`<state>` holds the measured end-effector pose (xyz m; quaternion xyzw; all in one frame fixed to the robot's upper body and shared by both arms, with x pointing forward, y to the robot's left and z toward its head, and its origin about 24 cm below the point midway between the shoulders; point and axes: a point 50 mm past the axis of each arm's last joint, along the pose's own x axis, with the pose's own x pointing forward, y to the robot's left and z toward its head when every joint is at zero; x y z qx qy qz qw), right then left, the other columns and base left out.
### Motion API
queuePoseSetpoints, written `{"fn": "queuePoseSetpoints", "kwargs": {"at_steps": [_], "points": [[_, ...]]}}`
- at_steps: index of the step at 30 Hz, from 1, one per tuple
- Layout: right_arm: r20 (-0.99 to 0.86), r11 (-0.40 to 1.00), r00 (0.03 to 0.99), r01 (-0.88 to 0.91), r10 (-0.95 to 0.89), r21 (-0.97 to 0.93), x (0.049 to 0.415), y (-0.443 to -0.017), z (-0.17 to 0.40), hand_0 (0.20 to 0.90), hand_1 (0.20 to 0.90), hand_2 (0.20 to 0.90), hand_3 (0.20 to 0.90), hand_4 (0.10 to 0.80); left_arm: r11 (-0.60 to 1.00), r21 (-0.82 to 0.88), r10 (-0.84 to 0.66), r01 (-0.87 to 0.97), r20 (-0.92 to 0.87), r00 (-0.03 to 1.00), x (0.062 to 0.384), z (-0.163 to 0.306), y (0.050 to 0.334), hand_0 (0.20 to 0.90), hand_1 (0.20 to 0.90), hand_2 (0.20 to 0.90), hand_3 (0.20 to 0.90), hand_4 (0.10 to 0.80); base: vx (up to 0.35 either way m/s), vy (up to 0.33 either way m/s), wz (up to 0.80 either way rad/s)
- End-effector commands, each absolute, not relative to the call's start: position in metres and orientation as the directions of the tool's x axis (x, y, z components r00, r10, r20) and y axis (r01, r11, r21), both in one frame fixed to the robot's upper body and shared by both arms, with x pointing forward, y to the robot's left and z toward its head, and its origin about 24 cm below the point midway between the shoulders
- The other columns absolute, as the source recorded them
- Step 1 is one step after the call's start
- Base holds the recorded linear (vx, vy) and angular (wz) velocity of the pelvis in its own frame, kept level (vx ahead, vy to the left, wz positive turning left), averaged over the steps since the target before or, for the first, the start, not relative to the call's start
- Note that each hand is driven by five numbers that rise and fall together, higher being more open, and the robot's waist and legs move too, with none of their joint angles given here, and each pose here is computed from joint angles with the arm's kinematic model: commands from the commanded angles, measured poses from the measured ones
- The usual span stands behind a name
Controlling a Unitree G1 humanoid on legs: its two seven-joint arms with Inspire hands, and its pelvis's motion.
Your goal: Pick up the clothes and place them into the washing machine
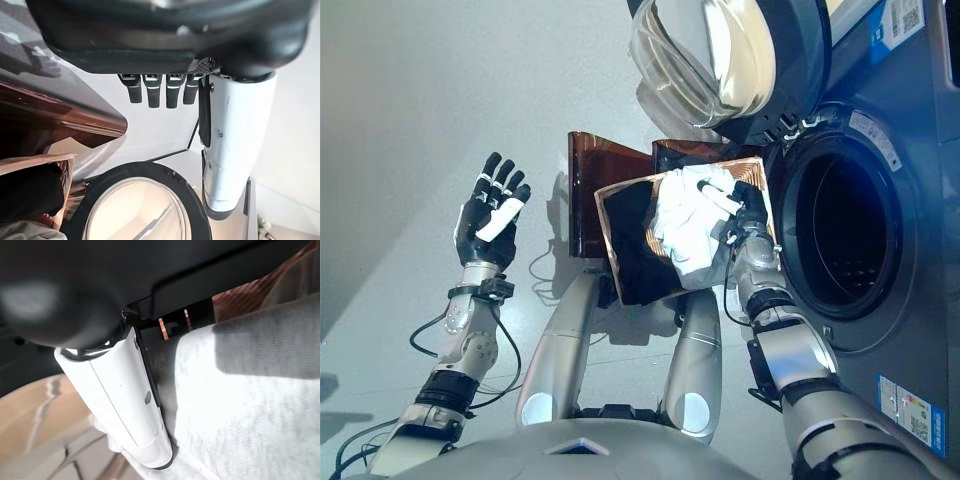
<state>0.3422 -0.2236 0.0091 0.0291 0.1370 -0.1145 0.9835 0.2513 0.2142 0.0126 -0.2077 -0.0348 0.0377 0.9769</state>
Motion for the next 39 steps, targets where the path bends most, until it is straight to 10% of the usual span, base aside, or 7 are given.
{"fn": "queuePoseSetpoints", "kwargs": {"at_steps": [1,39], "points": [[-0.057,0.968,0.966,0.25,-0.25,-0.009,0.369,-0.234,0.064,0.2,0.2,0.2,0.2,0.3,0.928,-0.372,0.079,0.006,0.213,0.974,0.253,0.04,0.218,0.9,0.9,0.9,0.9,0.8,-0.013,-0.019,-0.04],[0.113,0.87,0.946,0.228,-0.305,0.436,0.305,-0.241,0.04,0.2,0.2,0.2,0.2,0.3,0.904,-0.407,0.186,-0.131,0.1,0.977,0.248,0.009,0.223,0.9,0.9,0.9,0.9,0.8,0.062,-0.018,-0.07]]}}
